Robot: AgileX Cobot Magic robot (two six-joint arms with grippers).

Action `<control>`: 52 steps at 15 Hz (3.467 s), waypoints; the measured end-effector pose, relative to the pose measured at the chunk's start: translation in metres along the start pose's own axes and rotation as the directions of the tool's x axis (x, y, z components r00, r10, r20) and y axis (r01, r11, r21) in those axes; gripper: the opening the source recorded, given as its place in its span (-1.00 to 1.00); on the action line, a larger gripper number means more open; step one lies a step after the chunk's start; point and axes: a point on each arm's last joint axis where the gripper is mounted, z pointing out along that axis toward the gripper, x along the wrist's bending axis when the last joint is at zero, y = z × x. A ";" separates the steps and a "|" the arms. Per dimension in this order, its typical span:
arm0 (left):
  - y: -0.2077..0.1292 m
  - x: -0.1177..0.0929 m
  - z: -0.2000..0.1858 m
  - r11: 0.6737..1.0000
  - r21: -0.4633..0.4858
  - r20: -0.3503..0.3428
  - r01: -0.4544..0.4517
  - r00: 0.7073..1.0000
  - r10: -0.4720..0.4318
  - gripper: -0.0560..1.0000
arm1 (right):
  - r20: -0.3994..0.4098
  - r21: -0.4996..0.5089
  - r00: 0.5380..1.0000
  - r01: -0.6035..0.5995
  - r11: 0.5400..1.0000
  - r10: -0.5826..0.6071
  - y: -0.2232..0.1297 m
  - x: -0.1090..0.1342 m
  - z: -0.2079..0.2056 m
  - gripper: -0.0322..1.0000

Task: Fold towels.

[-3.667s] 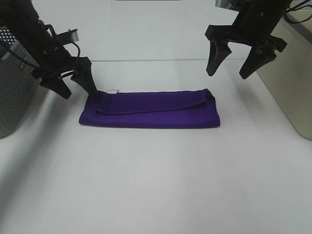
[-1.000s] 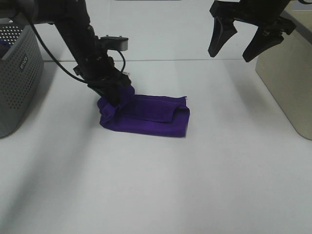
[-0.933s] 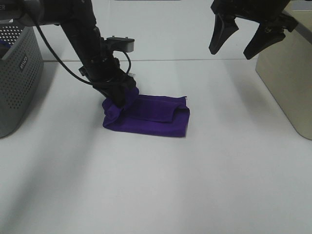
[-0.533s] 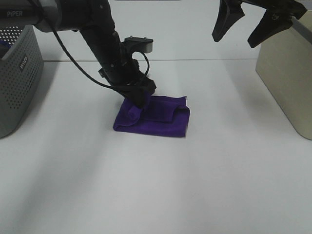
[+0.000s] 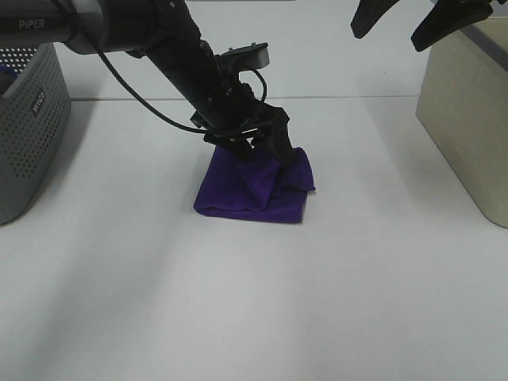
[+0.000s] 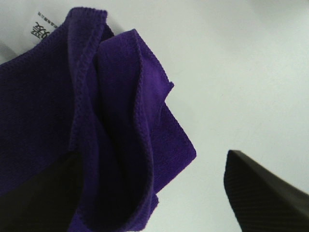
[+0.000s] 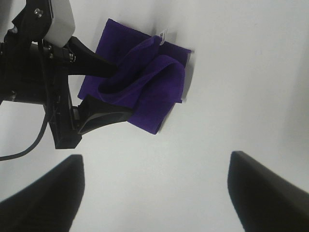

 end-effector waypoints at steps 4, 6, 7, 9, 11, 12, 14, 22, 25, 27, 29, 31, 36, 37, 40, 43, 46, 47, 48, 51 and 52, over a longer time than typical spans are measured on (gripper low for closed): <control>-0.002 0.002 -0.025 0.995 0.068 -0.060 -0.078 0.995 0.082 0.51 | 0.000 0.000 1.000 0.000 1.000 0.000 0.000 0.000 0.000 0.60; -0.001 0.012 -0.044 0.997 0.069 -0.096 -0.036 0.994 0.043 0.51 | 0.000 0.000 1.000 0.000 1.000 0.000 0.000 0.000 0.000 0.60; 0.000 0.019 -0.050 0.999 0.053 -0.102 -0.010 0.995 0.015 0.51 | 0.000 0.000 1.000 0.000 1.000 0.000 0.000 0.000 0.000 0.60; 0.002 0.024 -0.054 0.999 0.018 -0.075 0.031 0.997 -0.030 0.51 | 0.000 0.000 1.000 0.000 1.000 0.000 0.000 0.000 0.000 0.60; 0.000 0.027 -0.051 0.997 0.023 -0.061 0.079 0.995 -0.078 0.51 | 0.000 0.000 1.000 0.000 1.000 0.000 0.000 0.000 0.000 0.60; -0.001 0.029 -0.047 0.995 0.029 -0.055 0.091 0.994 -0.089 0.51 | 0.000 0.000 1.000 0.000 1.000 0.000 0.000 0.000 0.000 0.60; -0.011 0.042 -0.016 0.984 0.066 0.020 0.168 0.985 -0.170 0.51 | 0.000 0.000 1.000 0.000 1.000 0.000 0.000 0.000 0.000 0.60; -0.021 0.051 0.019 0.964 0.084 0.120 0.251 0.958 -0.260 0.51 | -0.002 0.000 1.000 -0.001 1.000 0.001 0.000 0.000 0.000 0.60; -0.015 0.043 0.020 0.962 0.049 0.201 0.268 0.941 -0.272 0.51 | -0.002 0.000 1.000 -0.001 1.000 0.001 0.000 0.000 0.000 0.60; -0.010 0.029 0.025 0.966 0.010 0.256 0.257 0.933 -0.251 0.51 | -0.003 0.000 1.000 -0.001 1.000 0.001 0.000 0.000 0.000 0.60; -0.003 -0.007 0.037 0.987 -0.052 0.353 0.155 0.927 -0.127 0.51 | -0.003 0.000 1.000 -0.001 1.000 0.001 0.000 0.000 0.000 0.60; -0.003 -0.018 0.043 0.991 -0.065 0.357 0.121 0.930 -0.090 0.51 | -0.003 0.000 1.000 -0.001 1.000 0.001 0.000 0.000 0.000 0.60; 0.003 -0.021 0.038 0.990 -0.141 0.303 0.020 0.953 0.024 0.51 | -0.005 -0.009 1.000 0.001 1.000 -0.001 0.000 0.001 -0.004 0.60; 0.010 -0.018 0.024 0.987 -0.158 0.284 -0.008 0.957 0.054 0.51 | -0.005 -0.019 1.000 0.004 1.000 -0.004 -0.001 0.003 -0.008 0.60; 0.029 0.003 -0.036 0.991 -0.128 0.105 -0.050 0.992 0.063 0.55 | 0.008 -0.068 1.000 0.024 0.997 -0.023 -0.005 0.007 -0.031 0.60; 0.038 0.013 -0.086 0.998 -0.039 -0.140 -0.056 0.989 0.050 0.57 | 0.033 -0.105 0.999 0.027 0.994 -0.023 -0.009 0.009 -0.047 0.60; 0.043 0.022 -0.141 0.998 -0.053 -0.423 -0.035 0.906 0.009 0.58 | 0.083 -0.142 0.995 -0.043 0.989 0.056 -0.011 -0.010 -0.062 0.59; 0.042 0.030 -0.163 0.995 -0.100 -0.466 0.006 0.883 -0.053 0.58 | 0.114 -0.161 0.987 -0.090 0.983 0.109 -0.011 -0.028 -0.069 0.58; 0.032 0.048 -0.219 0.973 -0.211 -0.503 0.098 0.842 -0.194 0.58 | 0.168 -0.210 0.964 -0.169 0.963 0.206 -0.017 -0.062 -0.087 0.58; -0.019 0.059 -0.299 0.930 -0.296 -0.534 0.217 0.770 -0.349 0.58 | 0.215 -0.224 0.960 -0.130 0.966 0.179 -0.052 -0.062 -0.111 0.58; -0.045 0.052 -0.319 0.924 -0.297 -0.544 0.240 0.753 -0.370 0.58 | 0.218 -0.232 0.961 -0.117 0.966 0.169 -0.074 -0.052 -0.122 0.58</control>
